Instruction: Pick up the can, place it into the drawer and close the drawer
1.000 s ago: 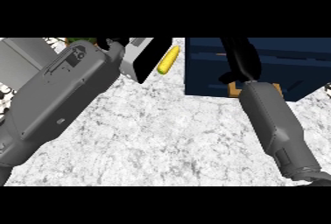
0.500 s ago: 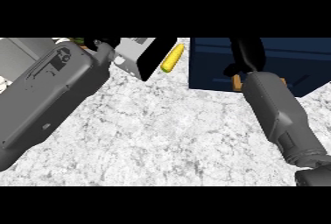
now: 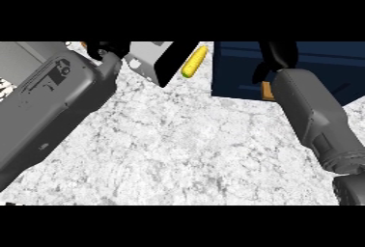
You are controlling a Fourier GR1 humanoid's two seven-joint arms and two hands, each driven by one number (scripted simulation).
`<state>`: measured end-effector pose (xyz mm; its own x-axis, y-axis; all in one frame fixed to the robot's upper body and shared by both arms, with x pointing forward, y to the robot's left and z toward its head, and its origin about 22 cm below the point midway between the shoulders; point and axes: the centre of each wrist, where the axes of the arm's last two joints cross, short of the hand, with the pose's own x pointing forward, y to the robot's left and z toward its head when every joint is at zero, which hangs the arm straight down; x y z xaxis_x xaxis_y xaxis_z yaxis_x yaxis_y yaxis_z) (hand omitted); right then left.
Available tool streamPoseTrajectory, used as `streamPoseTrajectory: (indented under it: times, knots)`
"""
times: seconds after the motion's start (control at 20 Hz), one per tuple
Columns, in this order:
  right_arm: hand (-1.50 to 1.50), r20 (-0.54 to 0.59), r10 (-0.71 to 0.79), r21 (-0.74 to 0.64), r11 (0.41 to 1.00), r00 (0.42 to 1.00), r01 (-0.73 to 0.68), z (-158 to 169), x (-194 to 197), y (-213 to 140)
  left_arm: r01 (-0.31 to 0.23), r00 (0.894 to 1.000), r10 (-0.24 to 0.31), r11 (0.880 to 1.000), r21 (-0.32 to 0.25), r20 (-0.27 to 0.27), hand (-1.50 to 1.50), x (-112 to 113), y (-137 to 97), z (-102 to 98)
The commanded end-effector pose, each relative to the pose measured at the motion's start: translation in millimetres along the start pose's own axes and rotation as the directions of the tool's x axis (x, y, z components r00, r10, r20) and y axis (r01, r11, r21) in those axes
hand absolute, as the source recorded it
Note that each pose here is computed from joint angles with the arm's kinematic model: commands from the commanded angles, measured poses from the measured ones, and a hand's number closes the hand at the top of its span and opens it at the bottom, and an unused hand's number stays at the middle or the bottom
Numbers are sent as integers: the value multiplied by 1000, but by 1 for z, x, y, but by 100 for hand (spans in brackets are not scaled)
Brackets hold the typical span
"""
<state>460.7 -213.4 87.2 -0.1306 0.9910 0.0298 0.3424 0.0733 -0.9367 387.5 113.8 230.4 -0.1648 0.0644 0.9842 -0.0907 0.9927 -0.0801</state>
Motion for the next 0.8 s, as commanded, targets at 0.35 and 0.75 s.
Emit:
streamPoseTrajectory:
  times: [0.35,0.75]
  knots:
    - [-150,-14,-507,-14,862,862,507,-29,34,-28,8,1000,-8,1000,5,6,-150,-4,7,4]
    - [-150,-48,-689,-64,725,724,686,-26,14,-27,-12,1000,12,1000,-14,-16,-150,10,15,10]
